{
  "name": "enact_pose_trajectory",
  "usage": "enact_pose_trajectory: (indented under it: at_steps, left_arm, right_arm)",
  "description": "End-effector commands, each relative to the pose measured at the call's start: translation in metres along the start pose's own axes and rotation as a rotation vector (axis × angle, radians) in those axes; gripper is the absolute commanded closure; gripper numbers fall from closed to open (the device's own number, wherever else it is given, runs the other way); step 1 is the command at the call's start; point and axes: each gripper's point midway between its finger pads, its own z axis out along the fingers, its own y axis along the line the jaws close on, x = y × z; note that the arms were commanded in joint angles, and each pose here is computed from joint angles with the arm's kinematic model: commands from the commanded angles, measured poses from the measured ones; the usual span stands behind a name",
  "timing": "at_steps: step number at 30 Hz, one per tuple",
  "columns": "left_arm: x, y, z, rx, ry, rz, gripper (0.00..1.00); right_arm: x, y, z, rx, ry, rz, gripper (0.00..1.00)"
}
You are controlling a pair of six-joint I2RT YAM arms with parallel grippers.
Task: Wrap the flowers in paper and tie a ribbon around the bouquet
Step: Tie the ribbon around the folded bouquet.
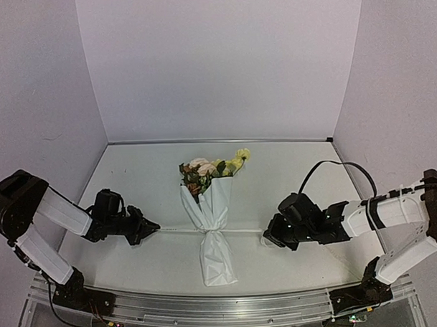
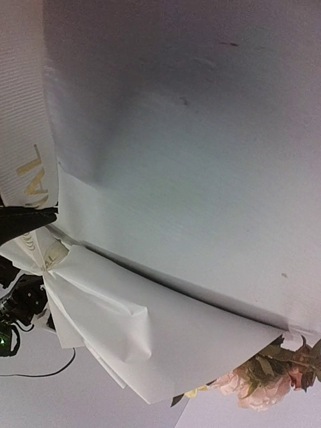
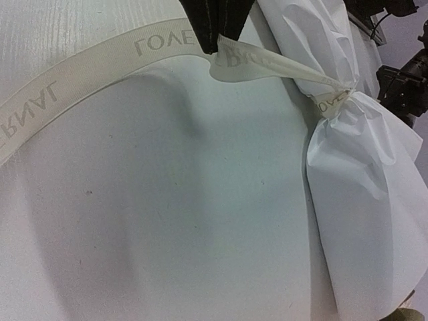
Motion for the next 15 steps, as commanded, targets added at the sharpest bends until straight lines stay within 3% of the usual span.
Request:
enact_pose_trajectory:
  at_steps: [1, 9, 15]
  left_arm:
    - [-0.067, 0.064, -0.017, -0.215, -0.275, -0.086, 1.00]
    - [-0.092, 0.013, 0.003, -0.171, -0.229, 0.045, 1.00]
    - [-0.096, 0.001, -0.011, -0.213, -0.260, 0.124, 1.00]
  right_arm:
    - [-0.031, -0.150, -0.033, 0.518, -0.216, 0.061, 1.00]
    - [-0.023, -0.101, -0.031, 0.437, -0.173, -0.096, 1.00]
    - [0.009, -0.051, -0.017, 0.387, -0.081, -0.270, 1.00]
